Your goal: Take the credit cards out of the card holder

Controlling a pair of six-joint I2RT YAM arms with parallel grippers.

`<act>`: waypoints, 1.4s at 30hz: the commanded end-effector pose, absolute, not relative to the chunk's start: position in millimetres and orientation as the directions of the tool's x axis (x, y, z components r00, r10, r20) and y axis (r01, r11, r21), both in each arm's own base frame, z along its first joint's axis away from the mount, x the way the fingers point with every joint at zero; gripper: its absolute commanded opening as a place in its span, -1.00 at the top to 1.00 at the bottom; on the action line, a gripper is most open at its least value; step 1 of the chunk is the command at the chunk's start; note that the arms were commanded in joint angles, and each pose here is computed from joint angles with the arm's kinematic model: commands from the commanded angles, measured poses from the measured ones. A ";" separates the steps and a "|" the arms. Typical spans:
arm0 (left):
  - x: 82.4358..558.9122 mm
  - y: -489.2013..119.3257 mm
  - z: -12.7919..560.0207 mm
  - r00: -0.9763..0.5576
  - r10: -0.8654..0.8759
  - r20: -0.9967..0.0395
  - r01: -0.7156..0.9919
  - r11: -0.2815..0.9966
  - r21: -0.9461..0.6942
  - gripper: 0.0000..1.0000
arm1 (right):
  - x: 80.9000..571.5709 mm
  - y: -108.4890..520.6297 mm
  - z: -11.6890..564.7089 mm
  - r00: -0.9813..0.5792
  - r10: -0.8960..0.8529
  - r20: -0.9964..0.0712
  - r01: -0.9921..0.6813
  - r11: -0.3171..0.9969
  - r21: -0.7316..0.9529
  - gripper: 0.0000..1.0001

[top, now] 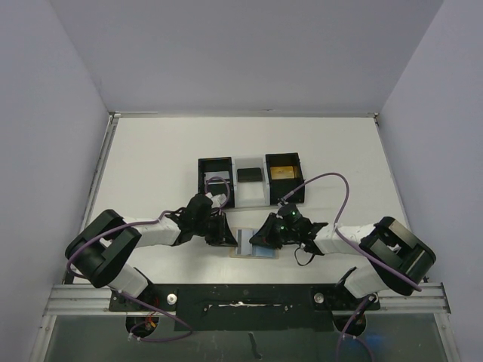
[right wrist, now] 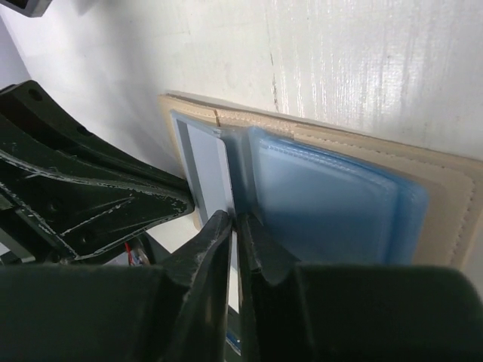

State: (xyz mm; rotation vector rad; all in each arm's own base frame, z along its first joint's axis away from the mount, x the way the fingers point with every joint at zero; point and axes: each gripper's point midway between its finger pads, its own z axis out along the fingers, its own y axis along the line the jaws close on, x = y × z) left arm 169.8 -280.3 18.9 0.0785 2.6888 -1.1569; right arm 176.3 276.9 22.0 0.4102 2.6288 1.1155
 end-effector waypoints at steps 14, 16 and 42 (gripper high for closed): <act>176.8 -264.6 2.5 -0.971 -0.034 -0.237 0.121 0.787 -0.605 0.88 | 177.0 269.1 32.4 -0.947 0.295 -0.127 0.093 0.630 0.771 0.93; 175.3 -264.3 2.2 -0.972 -0.033 -0.234 0.120 0.786 -0.607 0.88 | 174.5 268.7 33.0 -0.953 0.276 -0.121 0.083 0.626 0.776 0.92; 183.0 -271.7 23.4 -0.960 -0.046 -0.277 0.148 0.756 -0.637 0.71 | 181.8 241.4 29.0 -0.935 0.314 -0.165 0.107 0.693 0.713 0.84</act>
